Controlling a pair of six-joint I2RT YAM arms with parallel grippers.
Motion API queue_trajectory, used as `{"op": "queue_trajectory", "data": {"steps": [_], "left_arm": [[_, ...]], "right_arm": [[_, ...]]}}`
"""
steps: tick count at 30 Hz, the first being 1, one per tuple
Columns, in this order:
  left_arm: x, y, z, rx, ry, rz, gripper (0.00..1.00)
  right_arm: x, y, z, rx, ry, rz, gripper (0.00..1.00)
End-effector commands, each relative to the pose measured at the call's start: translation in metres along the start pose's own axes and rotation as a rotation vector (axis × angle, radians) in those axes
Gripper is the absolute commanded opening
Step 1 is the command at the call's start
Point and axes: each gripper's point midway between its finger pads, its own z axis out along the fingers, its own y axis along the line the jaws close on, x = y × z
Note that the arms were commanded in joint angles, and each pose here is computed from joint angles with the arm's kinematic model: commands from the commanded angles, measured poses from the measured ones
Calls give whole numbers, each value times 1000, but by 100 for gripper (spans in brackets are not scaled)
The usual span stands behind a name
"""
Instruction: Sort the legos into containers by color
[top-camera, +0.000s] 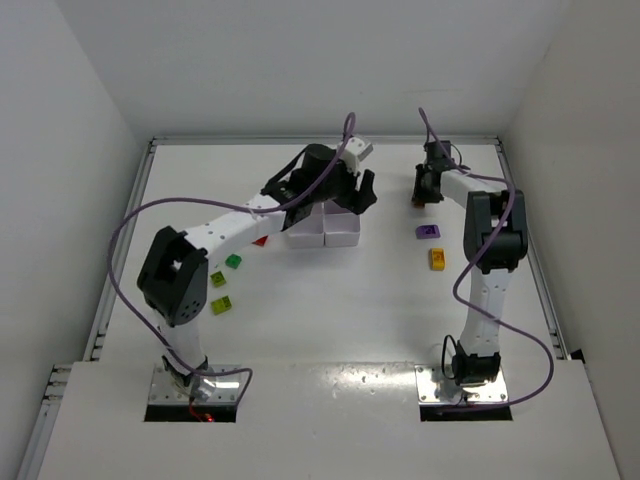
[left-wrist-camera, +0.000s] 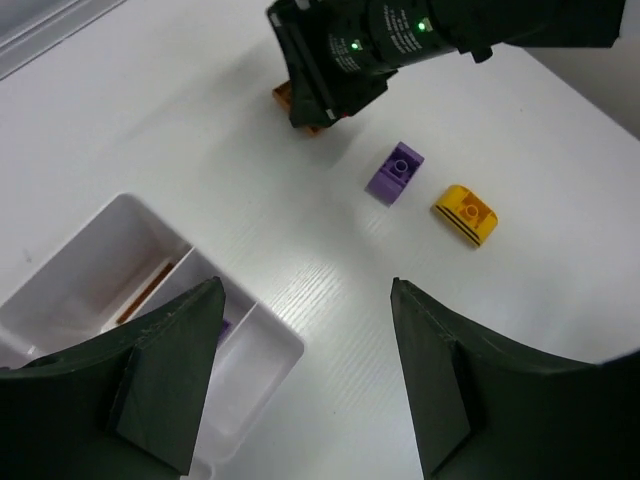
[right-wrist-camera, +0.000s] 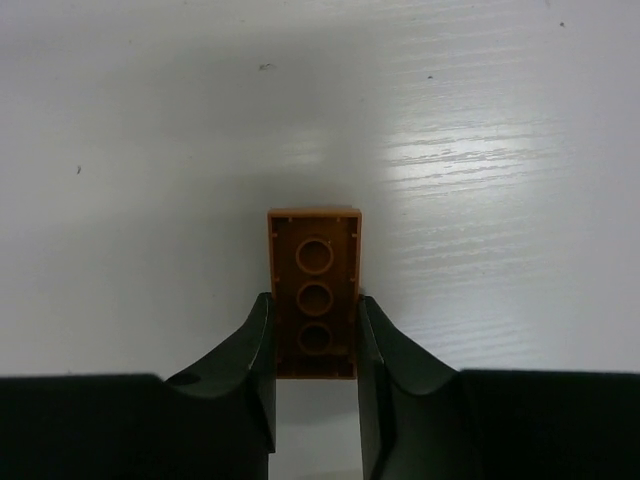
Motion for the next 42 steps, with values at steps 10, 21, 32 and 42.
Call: {"op": "queue_trajectory", "data": {"steps": [10,21,32,42], "left_arm": [[43,-70,101,312,148,330,79],[91,-95,167,403,160,408,86],[118,-102,194,428,138,363,93],[120,-88,221,383,82,272,99]], "right_arm": [[-103,-72,-136,7,-324,164,0],[-88,-122,-213,28,-396,275,0],[-69,-142,-260,35,-438,355,0],[-60,-158,-277,57,-462,406,0]]}}
